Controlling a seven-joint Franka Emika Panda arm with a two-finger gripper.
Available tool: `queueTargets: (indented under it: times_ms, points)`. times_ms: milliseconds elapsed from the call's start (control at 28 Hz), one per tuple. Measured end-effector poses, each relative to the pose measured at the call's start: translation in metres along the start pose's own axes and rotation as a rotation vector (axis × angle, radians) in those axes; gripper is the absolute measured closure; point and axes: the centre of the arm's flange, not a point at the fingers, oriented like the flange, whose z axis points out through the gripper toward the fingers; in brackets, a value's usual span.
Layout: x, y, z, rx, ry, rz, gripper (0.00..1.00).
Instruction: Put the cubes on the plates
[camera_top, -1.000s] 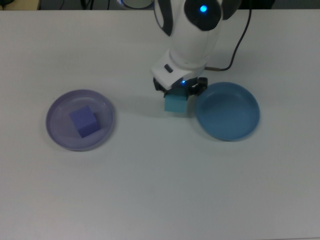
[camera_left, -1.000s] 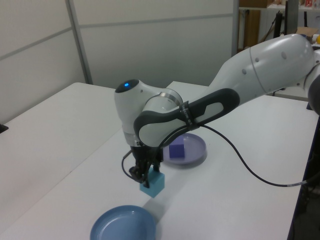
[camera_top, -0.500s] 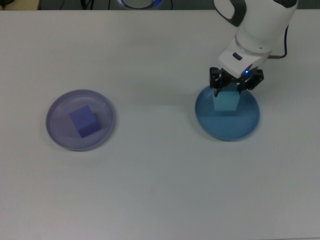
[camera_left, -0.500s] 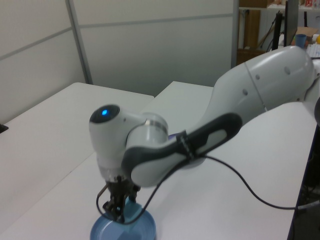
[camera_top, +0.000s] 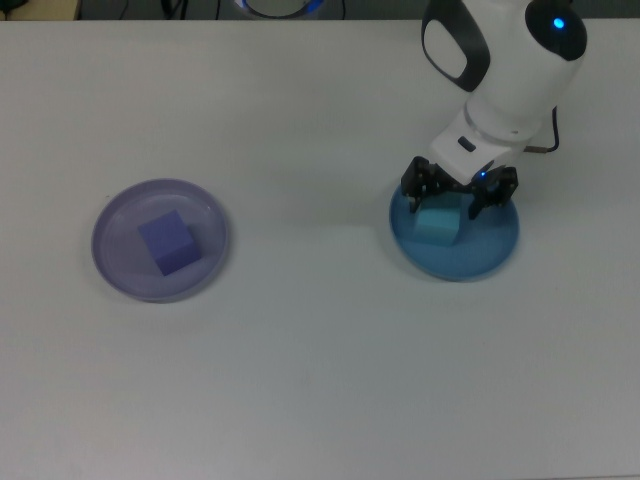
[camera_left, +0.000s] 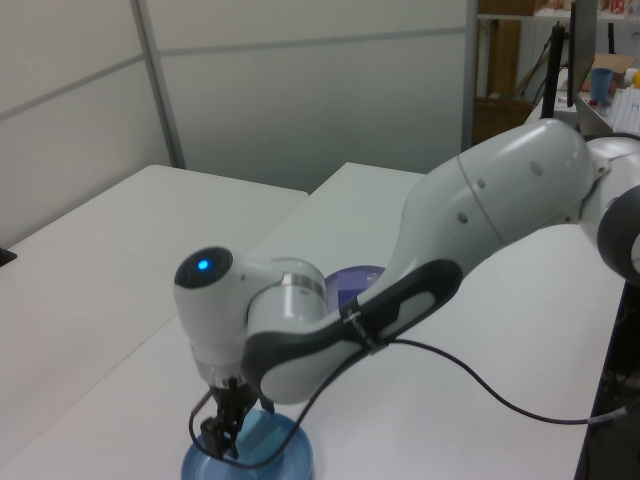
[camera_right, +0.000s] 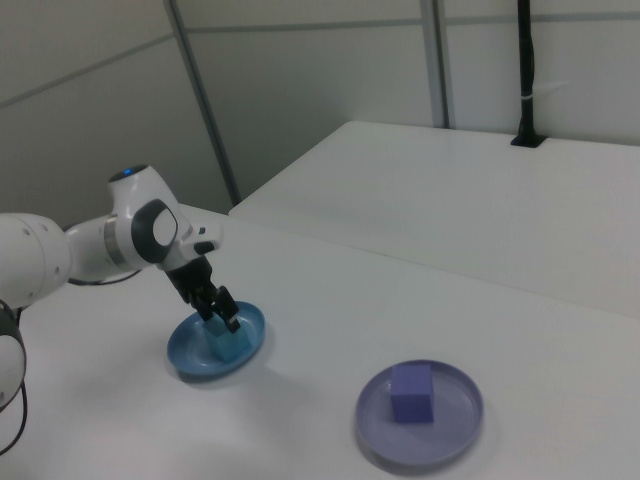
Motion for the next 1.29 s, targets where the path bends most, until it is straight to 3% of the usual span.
queueTargets:
  times_ms: [214, 464, 607, 679, 786, 964, 1286]
  points:
    - [0.003, 0.023, -0.060, 0.056, -0.013, 0.082, 0.00]
    - [0.002, 0.116, -0.119, 0.010, -0.110, 0.118, 0.00]
    - [0.000, 0.201, -0.154, 0.086, -0.179, 0.080, 0.00]
    - [-0.005, 0.250, -0.182, 0.136, -0.161, 0.080, 0.00]
    - [-0.016, 0.287, -0.211, 0.160, -0.129, 0.092, 0.00]
    - [-0.027, 0.282, -0.221, 0.144, -0.110, 0.071, 0.00]
    - [-0.020, 0.263, -0.204, 0.118, -0.084, 0.048, 0.00]
